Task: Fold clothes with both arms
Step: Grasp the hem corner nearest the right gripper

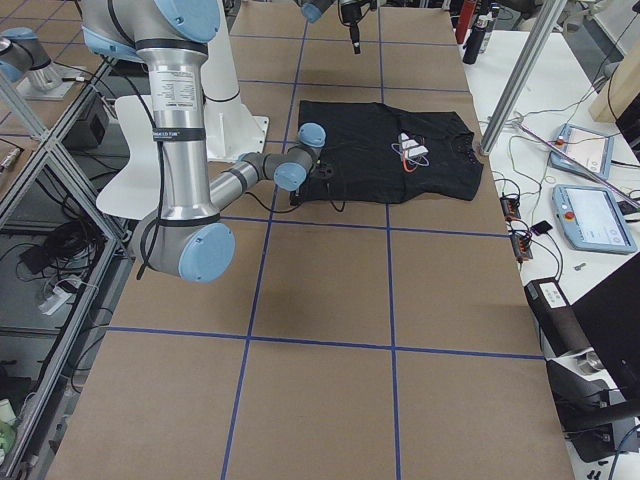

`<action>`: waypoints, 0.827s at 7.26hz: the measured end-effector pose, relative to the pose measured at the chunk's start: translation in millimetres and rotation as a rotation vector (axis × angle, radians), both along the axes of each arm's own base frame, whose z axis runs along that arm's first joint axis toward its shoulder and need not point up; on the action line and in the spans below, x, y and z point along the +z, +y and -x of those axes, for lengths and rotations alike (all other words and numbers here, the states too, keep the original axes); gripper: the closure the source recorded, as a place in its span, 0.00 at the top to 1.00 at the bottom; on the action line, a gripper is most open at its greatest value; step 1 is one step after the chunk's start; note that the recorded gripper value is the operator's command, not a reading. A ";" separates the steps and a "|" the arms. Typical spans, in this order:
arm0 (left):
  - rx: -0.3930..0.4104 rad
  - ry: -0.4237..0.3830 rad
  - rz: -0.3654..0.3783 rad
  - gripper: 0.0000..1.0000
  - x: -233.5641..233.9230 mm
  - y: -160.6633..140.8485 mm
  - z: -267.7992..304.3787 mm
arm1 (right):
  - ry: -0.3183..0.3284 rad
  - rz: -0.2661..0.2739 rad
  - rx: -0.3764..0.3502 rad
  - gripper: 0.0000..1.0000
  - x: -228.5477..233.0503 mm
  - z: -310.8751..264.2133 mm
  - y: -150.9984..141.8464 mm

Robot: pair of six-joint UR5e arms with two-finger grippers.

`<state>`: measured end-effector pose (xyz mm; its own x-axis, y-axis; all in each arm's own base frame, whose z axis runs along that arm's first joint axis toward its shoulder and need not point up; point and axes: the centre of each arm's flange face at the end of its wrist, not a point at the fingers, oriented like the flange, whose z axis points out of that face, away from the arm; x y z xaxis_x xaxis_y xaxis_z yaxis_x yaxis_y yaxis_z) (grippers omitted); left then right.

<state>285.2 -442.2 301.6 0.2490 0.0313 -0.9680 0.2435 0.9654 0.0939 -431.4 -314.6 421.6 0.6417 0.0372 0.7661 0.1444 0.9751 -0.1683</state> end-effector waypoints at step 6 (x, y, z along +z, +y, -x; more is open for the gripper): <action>-0.002 -0.002 0.001 0.98 1.1 -0.7 0.9 | -0.013 -0.010 -0.011 0.20 -6.0 3.0 2.5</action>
<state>284.3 -442.8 302.8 0.2508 0.0300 -0.9676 0.2451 0.9650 0.0935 -434.4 -312.1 415.5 0.6320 0.0227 0.7746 0.1575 0.9750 -0.1570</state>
